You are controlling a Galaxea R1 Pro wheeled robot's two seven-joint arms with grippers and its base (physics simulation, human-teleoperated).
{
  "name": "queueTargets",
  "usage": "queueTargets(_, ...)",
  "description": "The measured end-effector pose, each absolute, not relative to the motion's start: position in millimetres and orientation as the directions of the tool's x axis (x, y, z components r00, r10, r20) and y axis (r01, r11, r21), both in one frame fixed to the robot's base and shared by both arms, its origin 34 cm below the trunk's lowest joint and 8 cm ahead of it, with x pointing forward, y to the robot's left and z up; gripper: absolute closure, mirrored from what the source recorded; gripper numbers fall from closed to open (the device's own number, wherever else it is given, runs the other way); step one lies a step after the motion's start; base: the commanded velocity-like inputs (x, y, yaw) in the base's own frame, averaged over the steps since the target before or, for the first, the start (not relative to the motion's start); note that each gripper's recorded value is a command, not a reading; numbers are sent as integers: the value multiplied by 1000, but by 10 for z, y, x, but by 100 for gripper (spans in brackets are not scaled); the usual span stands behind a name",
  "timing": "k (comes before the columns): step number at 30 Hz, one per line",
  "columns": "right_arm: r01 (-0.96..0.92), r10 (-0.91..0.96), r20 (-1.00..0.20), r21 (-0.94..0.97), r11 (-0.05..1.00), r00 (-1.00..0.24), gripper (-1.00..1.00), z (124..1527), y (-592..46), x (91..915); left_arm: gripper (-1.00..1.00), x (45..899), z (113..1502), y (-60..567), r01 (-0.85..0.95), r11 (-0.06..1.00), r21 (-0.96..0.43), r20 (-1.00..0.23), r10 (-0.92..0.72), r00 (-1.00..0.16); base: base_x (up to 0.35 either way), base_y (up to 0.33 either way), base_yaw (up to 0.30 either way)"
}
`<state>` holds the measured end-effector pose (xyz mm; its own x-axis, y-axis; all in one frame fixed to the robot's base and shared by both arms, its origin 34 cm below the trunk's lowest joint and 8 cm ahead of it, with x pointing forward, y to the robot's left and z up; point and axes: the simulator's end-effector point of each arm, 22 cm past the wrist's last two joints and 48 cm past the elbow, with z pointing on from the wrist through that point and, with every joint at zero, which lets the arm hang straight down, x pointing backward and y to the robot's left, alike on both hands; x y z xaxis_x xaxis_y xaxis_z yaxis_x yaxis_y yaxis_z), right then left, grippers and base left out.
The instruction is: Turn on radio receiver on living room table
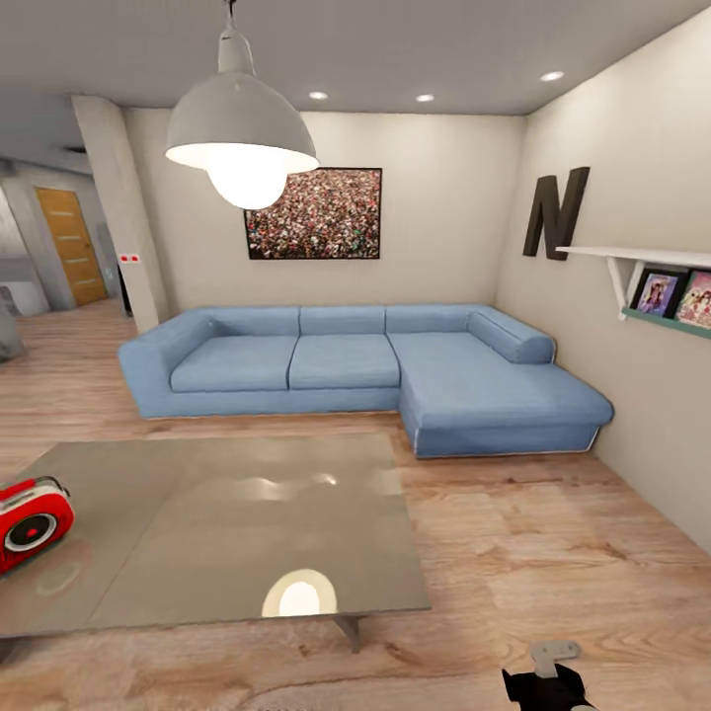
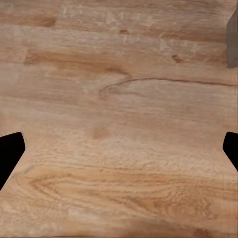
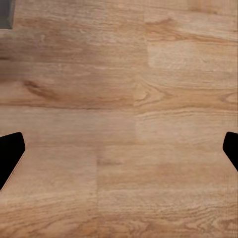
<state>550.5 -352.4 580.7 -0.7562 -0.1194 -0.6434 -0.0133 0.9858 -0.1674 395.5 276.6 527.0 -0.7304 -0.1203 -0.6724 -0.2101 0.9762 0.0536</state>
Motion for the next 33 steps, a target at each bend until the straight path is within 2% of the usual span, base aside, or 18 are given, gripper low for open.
queueTargets(33,-14,-121,-643,-168,986,-756,-100,5807,-3523,5505,-100,3955,5271,2767,-211,976,53,-673,-121,-730,0,0,300)
